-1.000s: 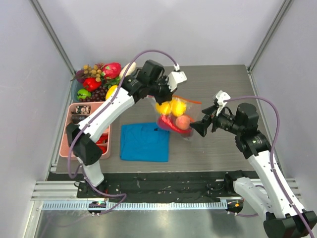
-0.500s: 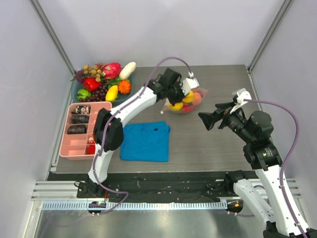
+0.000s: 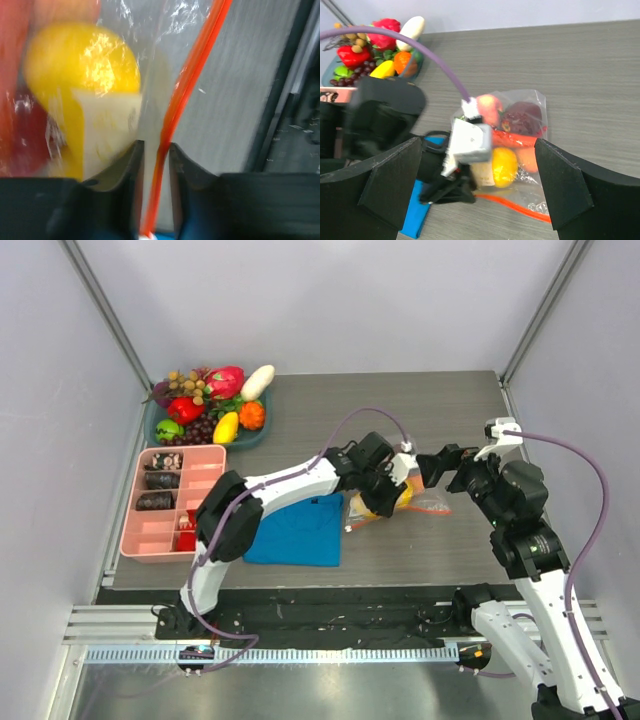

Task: Place the food in the zip-top bag and seal the zipper
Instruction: Place the zipper food storage bag at the center of the board, then reset both arms

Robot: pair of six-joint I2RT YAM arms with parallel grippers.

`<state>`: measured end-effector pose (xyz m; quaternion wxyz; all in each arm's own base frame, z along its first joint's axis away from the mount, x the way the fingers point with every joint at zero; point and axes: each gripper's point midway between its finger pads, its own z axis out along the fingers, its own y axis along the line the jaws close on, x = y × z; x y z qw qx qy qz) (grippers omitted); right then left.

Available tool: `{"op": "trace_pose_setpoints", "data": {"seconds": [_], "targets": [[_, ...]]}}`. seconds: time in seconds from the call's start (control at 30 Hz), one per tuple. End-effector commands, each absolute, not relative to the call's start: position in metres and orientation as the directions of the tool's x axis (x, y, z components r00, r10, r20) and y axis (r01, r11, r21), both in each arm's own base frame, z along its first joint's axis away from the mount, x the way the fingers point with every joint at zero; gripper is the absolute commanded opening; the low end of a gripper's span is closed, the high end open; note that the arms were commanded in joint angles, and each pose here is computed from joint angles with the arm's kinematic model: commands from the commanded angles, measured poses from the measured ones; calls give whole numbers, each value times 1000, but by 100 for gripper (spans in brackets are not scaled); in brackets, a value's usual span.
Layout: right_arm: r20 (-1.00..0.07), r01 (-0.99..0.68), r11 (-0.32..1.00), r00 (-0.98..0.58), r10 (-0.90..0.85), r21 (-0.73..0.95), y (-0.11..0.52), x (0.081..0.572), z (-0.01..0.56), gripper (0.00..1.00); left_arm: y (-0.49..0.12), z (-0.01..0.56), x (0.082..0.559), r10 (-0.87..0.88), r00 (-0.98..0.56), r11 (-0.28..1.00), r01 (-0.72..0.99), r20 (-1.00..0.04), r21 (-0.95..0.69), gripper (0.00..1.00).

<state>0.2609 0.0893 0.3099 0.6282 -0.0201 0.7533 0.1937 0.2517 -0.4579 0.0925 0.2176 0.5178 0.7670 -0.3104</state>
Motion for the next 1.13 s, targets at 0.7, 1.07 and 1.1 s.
{"op": "trace_pose_setpoints", "data": {"seconds": [0.7,1.07,1.1], "targets": [[-916,-394,867,-370,155,306,121,269,290,100,-154,318,327,-40,-724,710,464,-688,-530,100],[-909,-362,897,-406,94,254,112,268,252,100,-99,239,308,4,-759,853,343,-651,-395,100],[-910,-360,899,-405,88,248,111,269,252,100,-97,240,309,9,-754,856,345,-657,-384,100]]}}
